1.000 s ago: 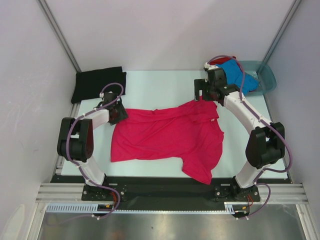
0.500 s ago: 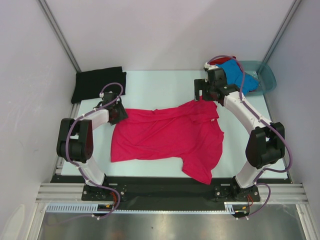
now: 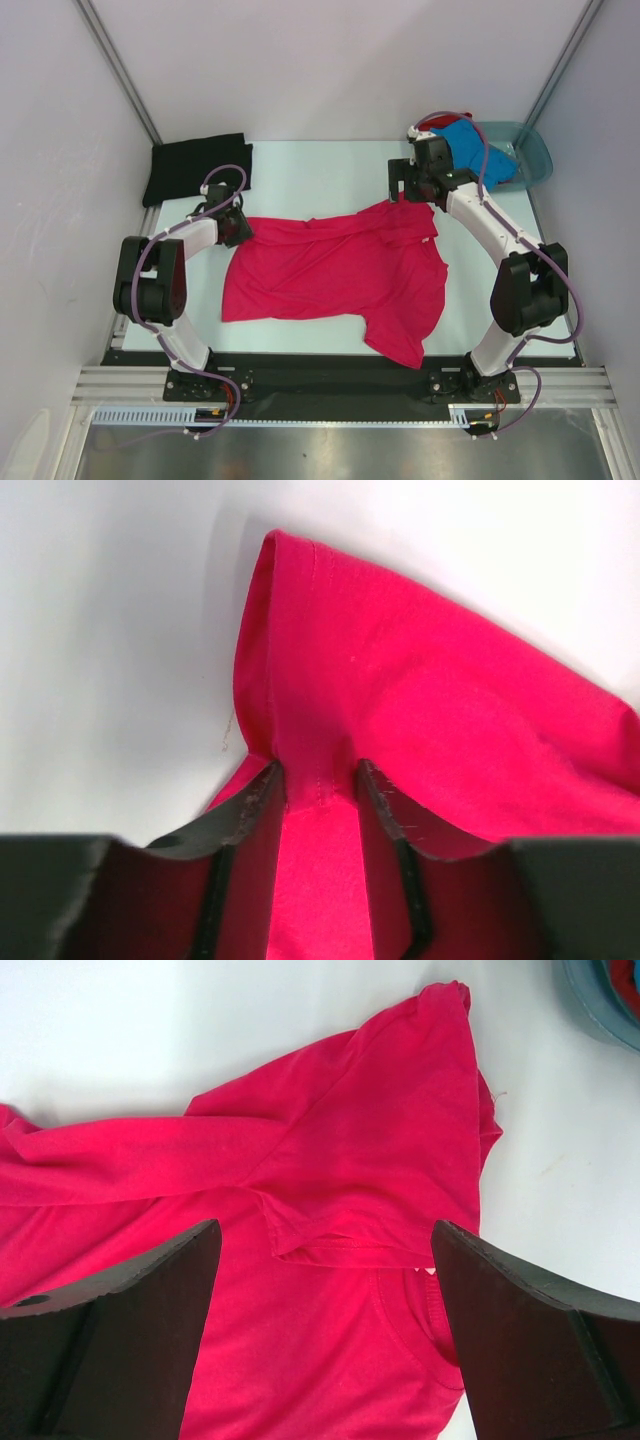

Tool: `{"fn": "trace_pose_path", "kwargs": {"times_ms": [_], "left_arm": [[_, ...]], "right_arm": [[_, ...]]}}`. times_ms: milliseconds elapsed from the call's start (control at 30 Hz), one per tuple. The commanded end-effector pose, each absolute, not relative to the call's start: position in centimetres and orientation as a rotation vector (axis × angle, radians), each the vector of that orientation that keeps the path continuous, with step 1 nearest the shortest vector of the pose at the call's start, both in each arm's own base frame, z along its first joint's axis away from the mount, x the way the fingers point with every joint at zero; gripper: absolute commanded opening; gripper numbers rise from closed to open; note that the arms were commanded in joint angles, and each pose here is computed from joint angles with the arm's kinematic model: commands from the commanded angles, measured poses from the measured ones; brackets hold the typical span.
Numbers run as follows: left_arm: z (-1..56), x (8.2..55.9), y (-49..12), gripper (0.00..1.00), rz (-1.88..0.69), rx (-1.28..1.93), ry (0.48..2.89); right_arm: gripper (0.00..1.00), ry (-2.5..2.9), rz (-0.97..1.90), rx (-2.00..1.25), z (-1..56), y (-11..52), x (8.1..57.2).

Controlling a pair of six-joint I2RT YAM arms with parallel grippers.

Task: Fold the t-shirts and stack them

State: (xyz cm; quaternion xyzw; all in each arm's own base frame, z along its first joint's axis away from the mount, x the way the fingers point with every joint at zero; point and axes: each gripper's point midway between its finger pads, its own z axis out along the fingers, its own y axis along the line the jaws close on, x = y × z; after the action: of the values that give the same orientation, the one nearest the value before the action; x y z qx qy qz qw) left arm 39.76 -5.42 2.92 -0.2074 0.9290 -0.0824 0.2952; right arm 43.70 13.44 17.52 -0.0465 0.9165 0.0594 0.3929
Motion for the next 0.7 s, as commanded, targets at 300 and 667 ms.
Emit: {"fn": "trace_pose_path", "kwargs": {"times_ms": [300,667], "left_arm": [[7.3,39.8,-3.9,0.36,-0.143,-0.534,2.399],[9.8,38.8,-2.7,0.38,-0.048,-0.455,2.408]], "right_arm": [[0.92,2.320,0.134,-0.130,18.0,13.3,43.9],[0.91,2.319,0.141,-0.132,18.2,13.4,43.8]]}}
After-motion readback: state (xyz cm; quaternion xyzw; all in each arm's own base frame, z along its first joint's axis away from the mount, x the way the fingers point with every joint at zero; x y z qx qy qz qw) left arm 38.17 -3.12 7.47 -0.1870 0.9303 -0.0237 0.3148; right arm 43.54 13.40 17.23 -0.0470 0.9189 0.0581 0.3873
